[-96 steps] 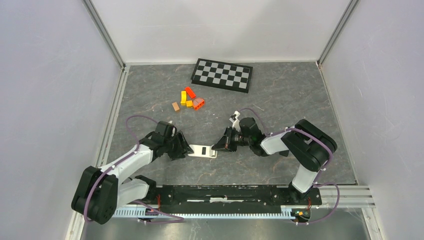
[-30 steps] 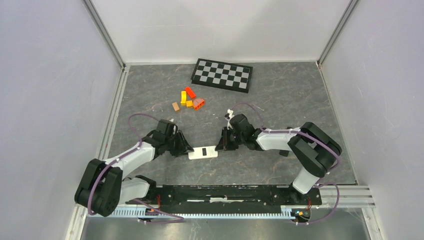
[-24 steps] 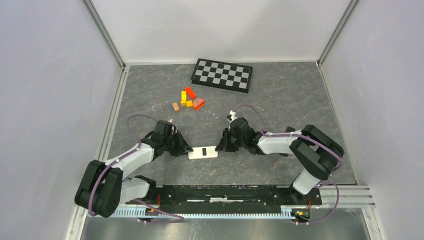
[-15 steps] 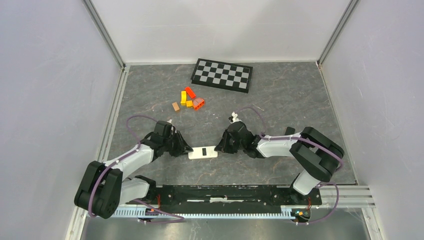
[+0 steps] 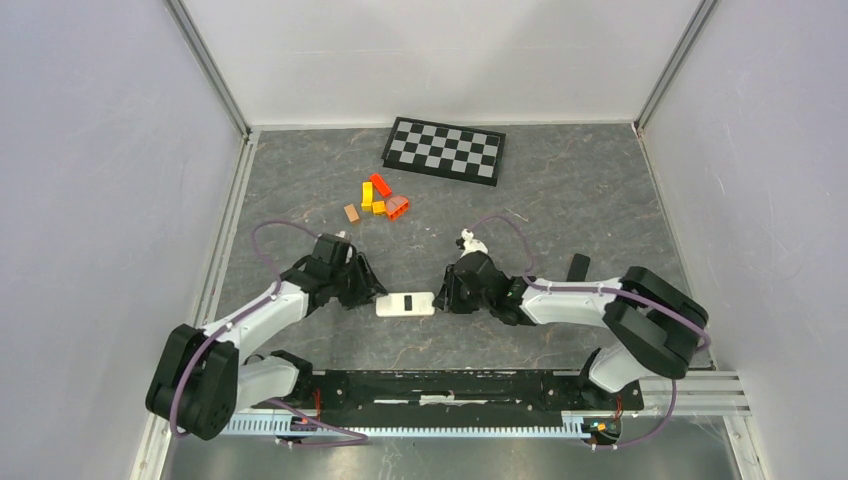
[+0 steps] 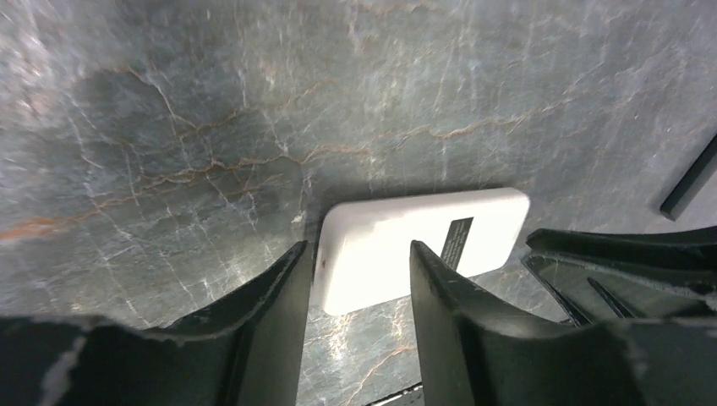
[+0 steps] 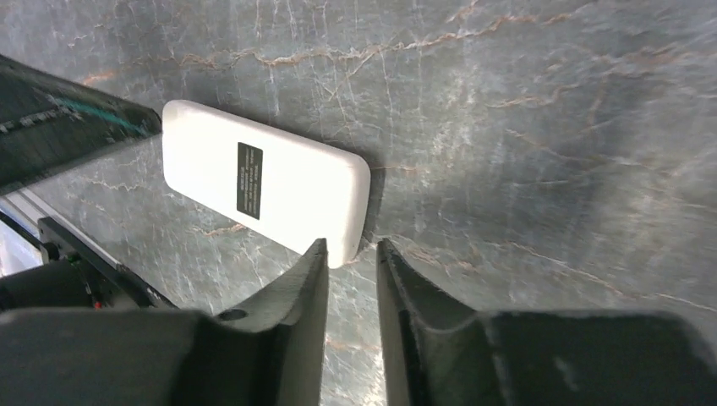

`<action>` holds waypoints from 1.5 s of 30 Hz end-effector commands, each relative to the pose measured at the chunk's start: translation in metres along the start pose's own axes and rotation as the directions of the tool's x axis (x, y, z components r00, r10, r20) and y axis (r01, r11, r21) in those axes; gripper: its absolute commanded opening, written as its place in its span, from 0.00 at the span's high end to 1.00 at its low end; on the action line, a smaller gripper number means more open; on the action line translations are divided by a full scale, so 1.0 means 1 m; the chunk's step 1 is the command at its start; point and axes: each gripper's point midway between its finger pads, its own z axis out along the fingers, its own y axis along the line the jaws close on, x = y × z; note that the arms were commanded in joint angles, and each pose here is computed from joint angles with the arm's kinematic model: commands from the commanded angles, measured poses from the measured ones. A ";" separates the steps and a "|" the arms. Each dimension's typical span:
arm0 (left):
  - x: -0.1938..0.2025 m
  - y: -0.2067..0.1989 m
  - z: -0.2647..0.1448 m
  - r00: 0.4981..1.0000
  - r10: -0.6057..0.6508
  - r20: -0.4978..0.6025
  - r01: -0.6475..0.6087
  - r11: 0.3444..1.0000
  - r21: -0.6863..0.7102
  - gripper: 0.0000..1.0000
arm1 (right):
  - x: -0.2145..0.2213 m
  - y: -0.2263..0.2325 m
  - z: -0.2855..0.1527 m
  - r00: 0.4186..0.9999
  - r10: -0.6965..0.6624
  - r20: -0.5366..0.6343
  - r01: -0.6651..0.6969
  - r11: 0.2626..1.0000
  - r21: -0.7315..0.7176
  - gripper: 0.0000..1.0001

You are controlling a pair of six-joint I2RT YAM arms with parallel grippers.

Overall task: Load the batteries into the remote control
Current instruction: Load the battery cover into the remote control, then move the remote control to the center of the board.

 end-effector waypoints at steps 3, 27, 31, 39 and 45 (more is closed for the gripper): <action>-0.056 -0.022 -0.031 0.980 0.075 0.185 -0.065 0.996 -0.061 0.34 | -0.054 0.023 -0.038 0.966 -0.207 0.156 0.221 0.972 -0.076 0.50; -0.115 -0.044 -0.228 0.767 0.140 0.626 -0.081 0.989 -0.121 0.00 | -0.013 0.060 0.030 0.186 -0.983 -0.002 0.950 0.180 -0.256 0.02; -0.115 -0.055 -0.236 0.765 0.149 0.626 -0.119 0.989 -0.091 0.00 | -0.006 0.053 0.043 0.155 -0.987 -0.050 0.945 0.163 -0.282 0.06; -0.115 -0.067 -0.237 0.777 0.169 0.607 -0.161 0.985 -0.068 0.00 | -0.022 0.046 0.057 0.254 -0.961 -0.105 0.948 0.269 -0.167 0.51; -0.107 -0.072 -0.226 0.808 0.198 0.555 -0.207 0.977 -0.048 0.00 | -0.073 0.019 0.031 0.590 -0.805 -0.054 0.804 0.582 0.120 0.64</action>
